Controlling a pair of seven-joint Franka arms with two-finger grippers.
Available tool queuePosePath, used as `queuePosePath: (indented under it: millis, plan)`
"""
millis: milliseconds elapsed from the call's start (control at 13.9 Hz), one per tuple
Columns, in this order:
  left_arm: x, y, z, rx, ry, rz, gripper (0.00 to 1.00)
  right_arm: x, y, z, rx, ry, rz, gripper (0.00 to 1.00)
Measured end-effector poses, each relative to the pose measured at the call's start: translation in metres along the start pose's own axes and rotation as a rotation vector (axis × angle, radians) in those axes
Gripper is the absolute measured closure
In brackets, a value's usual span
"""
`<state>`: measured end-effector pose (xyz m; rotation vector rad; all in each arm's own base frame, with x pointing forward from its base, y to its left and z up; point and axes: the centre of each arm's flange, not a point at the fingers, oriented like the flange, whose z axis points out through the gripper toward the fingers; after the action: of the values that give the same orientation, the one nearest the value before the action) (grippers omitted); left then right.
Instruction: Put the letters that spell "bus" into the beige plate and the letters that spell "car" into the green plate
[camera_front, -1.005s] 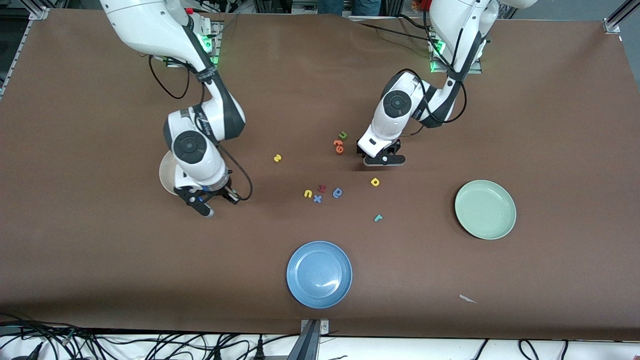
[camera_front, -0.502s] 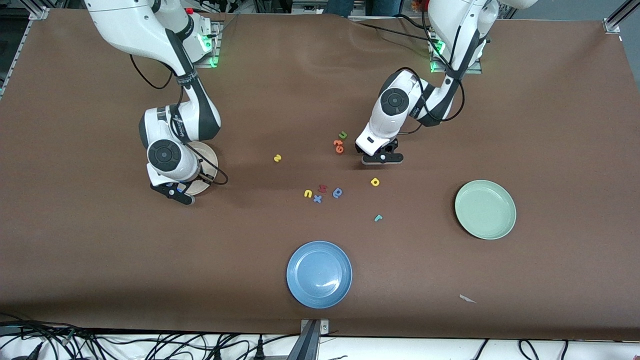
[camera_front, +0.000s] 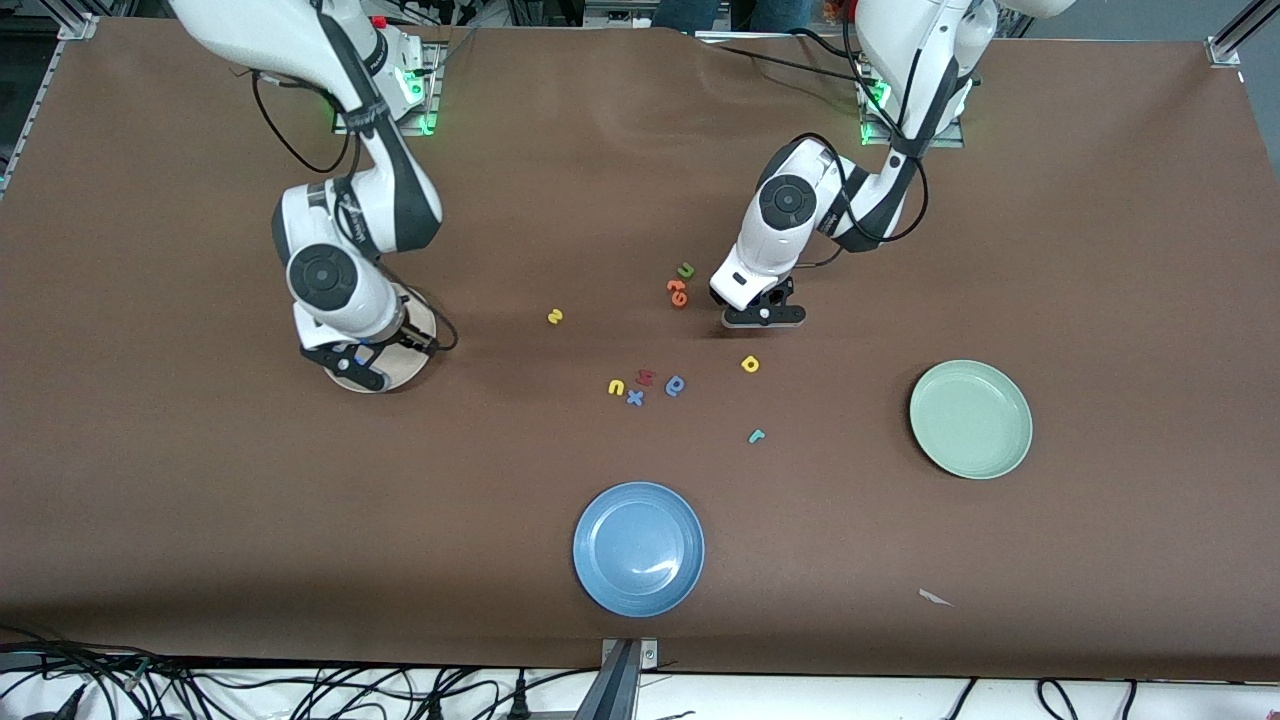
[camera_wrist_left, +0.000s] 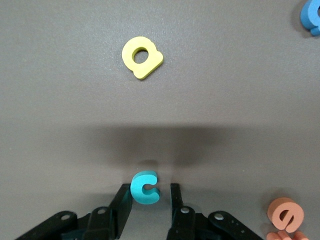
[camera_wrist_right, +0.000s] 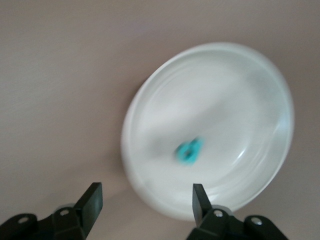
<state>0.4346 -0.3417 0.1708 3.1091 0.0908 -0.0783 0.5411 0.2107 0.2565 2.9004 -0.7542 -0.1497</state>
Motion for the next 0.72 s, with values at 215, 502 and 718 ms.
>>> queuePosePath:
  millis: [215, 502, 718]
  plan:
    - [0.001, -0.001, -0.001, 0.005, -0.002, 0.0, 0.7, -0.065, -0.059, -0.004, 0.07, 0.015, 0.166, 0.21]
    - [0.001, -0.002, -0.001, 0.01, 0.0, 0.008, 0.74, -0.115, -0.102, 0.033, 0.123, 0.034, 0.204, 0.24]
    - [0.001, -0.002, -0.001, 0.011, -0.001, 0.008, 0.76, -0.132, -0.115, 0.055, 0.143, 0.042, 0.208, 0.34]
